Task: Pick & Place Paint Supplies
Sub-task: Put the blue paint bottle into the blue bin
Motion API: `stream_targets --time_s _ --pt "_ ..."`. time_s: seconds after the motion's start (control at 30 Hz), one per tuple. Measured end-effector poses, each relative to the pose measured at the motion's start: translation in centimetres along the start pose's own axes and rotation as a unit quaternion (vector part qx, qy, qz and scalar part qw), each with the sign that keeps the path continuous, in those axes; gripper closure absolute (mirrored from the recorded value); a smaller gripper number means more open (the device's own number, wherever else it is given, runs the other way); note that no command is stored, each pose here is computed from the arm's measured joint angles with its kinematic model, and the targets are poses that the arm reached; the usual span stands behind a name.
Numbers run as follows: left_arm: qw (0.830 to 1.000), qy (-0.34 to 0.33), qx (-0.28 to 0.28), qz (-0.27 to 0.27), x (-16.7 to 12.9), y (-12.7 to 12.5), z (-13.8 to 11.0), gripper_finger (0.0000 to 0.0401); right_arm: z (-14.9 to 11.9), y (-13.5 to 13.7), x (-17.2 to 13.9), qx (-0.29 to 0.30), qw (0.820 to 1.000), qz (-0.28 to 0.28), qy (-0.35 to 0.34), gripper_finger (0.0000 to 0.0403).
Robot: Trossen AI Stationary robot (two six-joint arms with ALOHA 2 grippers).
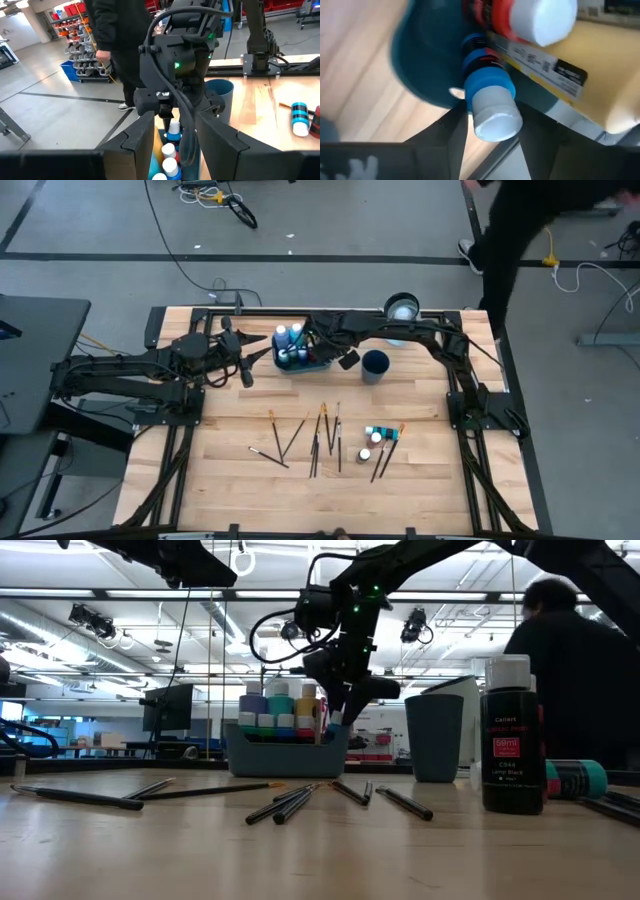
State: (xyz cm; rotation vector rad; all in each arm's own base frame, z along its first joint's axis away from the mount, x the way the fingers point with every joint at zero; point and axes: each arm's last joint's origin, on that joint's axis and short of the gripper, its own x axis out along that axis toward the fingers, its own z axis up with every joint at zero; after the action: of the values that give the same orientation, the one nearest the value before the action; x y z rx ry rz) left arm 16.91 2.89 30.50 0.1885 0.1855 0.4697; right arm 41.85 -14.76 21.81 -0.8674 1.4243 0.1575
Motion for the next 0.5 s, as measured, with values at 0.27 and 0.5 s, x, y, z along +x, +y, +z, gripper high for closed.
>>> stream_targets --time_s 0.27,0.5 --pt "1.000 0.000 0.000 0.000 0.00 -0.01 -0.01 0.0248 0.00 -0.26 0.08 0.045 0.998 -0.029 0.026 0.0228" --pt "1.000 0.001 0.000 0.000 0.01 -0.01 -0.01 0.0248 0.07 -0.42 0.05 0.059 0.997 -0.037 0.021 0.0227"
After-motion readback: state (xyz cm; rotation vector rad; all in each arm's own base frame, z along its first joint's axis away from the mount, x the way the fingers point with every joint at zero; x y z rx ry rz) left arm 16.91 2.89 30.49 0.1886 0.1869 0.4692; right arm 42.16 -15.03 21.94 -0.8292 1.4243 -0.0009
